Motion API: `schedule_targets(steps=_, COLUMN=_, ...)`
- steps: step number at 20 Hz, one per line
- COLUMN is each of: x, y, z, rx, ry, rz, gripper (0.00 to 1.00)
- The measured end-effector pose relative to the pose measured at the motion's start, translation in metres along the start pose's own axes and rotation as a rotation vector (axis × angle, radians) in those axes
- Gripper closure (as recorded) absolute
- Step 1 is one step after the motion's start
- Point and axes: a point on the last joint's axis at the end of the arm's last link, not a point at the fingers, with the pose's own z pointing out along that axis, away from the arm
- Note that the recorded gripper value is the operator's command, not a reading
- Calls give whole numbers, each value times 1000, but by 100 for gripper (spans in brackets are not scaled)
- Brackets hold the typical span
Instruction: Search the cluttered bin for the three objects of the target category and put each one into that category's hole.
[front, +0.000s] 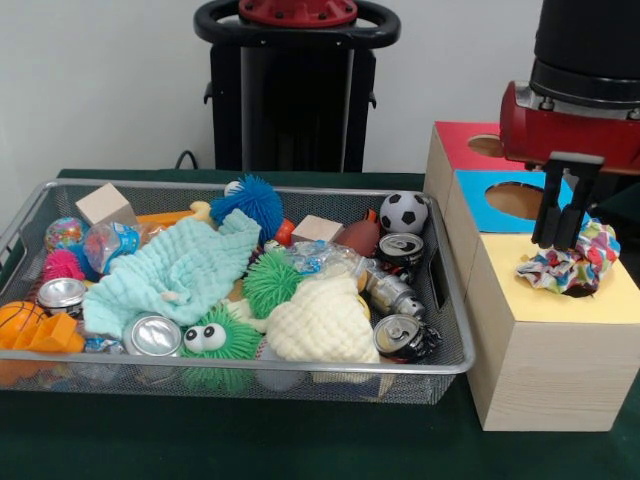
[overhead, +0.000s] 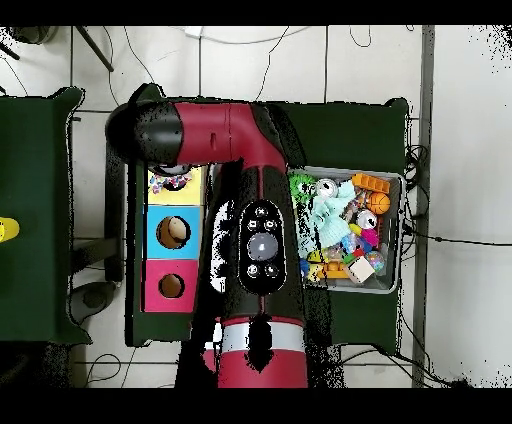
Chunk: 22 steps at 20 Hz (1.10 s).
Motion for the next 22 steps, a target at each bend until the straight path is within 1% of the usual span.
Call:
schedule_targets(steps=13, x=4, y=3, z=12, rx=3, ry=6, rz=-7, gripper=100)
schedule_targets(steps=22, x=9, y=18, z=13, rx=1, ry=-8, rz=-30, gripper=100)
